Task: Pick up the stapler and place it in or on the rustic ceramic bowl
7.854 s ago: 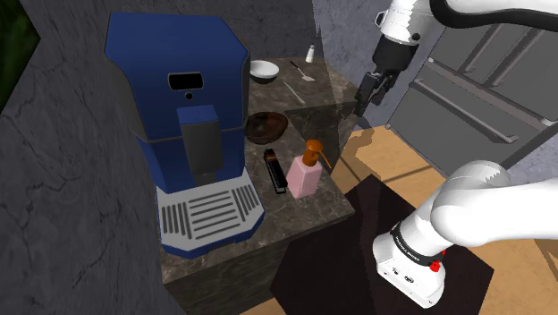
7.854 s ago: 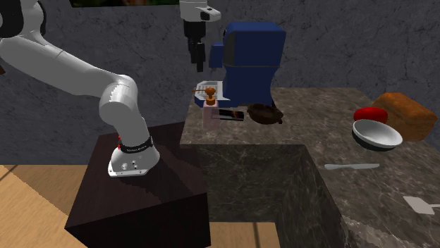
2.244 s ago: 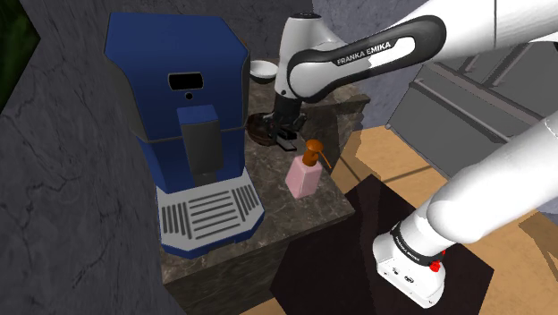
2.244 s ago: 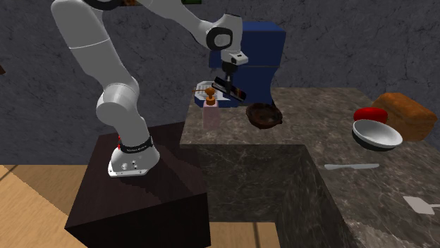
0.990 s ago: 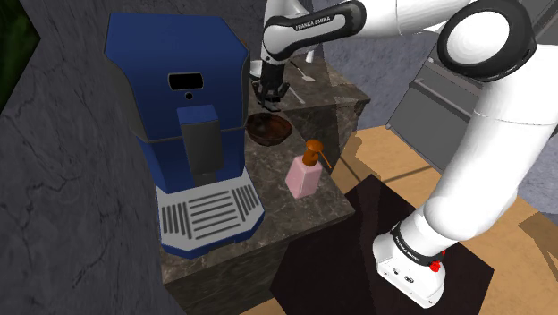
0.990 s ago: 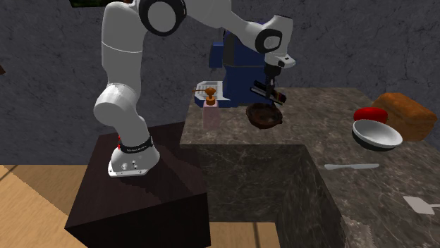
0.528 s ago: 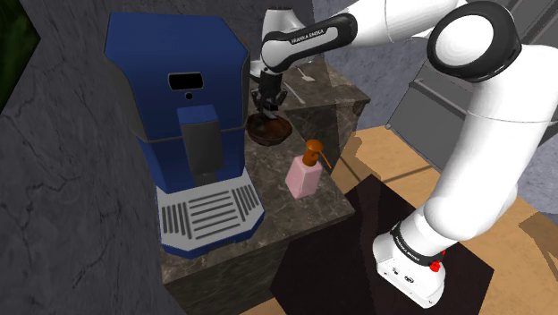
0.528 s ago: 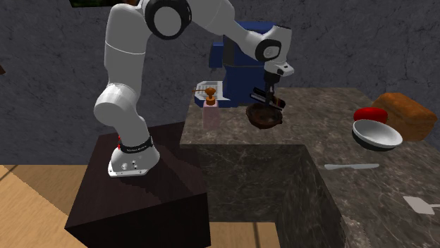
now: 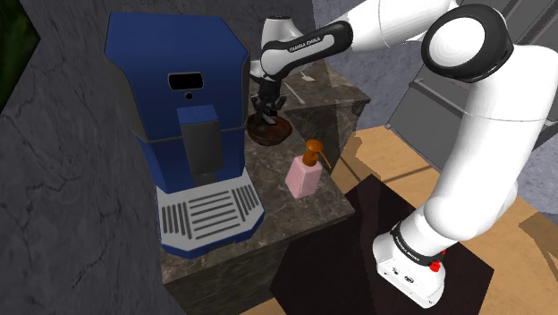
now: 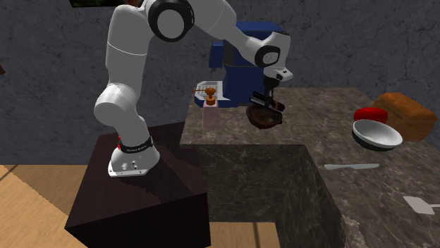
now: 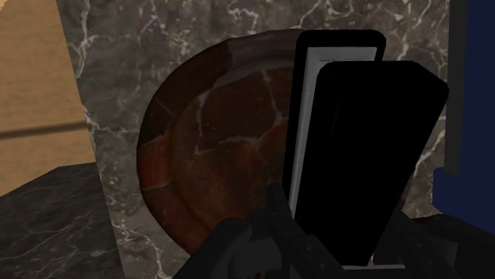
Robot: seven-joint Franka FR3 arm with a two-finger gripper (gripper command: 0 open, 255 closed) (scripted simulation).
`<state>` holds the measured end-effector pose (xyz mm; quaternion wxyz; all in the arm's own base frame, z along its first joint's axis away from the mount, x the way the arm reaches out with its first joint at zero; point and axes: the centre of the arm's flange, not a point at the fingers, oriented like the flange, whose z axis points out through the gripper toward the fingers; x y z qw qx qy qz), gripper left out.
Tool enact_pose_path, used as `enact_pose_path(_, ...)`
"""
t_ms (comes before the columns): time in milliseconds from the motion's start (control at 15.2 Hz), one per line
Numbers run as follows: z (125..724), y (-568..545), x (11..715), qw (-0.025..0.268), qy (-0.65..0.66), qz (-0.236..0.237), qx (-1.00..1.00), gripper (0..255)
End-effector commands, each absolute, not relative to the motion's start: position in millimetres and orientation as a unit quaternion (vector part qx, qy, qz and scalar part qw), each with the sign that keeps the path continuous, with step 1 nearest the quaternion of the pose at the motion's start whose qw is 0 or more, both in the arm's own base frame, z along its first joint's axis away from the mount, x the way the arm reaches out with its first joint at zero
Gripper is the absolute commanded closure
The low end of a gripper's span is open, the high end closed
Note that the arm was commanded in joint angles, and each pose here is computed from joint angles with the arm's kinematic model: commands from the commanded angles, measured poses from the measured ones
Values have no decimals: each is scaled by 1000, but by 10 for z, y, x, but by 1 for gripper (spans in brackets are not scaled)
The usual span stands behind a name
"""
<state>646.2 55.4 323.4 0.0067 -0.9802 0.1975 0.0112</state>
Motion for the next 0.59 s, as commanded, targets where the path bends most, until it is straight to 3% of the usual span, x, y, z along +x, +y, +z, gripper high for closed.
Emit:
enact_pose_path(0,3234,554,6463,7,197,11,-980,255)
enact_pose_path(132,3234,554,6463,7,197,11,-980,255)
enact_pose_path(198,3234,554,6462,7,197,11,-980,0)
enact_pose_path(528,3234,554,6462,7,197,11,-980,0)
